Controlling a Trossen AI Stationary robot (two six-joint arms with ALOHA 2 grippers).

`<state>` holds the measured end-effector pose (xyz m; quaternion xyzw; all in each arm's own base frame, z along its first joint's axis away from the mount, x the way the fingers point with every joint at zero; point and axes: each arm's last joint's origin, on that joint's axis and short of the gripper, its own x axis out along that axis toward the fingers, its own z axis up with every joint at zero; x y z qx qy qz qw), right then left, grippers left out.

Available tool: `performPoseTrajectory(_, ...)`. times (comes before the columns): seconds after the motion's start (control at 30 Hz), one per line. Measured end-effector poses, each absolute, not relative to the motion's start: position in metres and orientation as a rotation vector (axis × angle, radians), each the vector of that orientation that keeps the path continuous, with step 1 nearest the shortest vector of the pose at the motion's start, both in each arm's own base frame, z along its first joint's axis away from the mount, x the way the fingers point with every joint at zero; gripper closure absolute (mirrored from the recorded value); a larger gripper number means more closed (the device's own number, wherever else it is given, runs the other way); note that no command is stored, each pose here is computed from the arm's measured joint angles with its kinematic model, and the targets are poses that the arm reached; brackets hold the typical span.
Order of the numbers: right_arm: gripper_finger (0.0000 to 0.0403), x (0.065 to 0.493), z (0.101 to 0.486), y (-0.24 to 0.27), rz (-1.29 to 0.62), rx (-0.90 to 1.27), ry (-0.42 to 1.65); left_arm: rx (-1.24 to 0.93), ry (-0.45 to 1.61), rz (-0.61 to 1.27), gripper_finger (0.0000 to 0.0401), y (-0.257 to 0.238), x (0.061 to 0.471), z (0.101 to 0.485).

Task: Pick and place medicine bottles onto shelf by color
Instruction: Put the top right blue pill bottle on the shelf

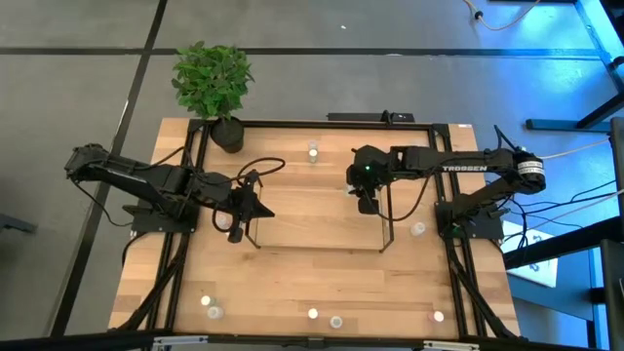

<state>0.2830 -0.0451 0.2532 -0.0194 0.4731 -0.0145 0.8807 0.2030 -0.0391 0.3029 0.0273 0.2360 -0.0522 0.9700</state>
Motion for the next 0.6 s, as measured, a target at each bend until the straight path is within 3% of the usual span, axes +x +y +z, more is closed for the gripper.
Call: performPoseTrajectory(0.6,0.0279,0.285,0.237,-0.045,-0.045,-0.056,1.036,0.055,0.476,-0.106,0.0401,-0.039,0.203,0.303)
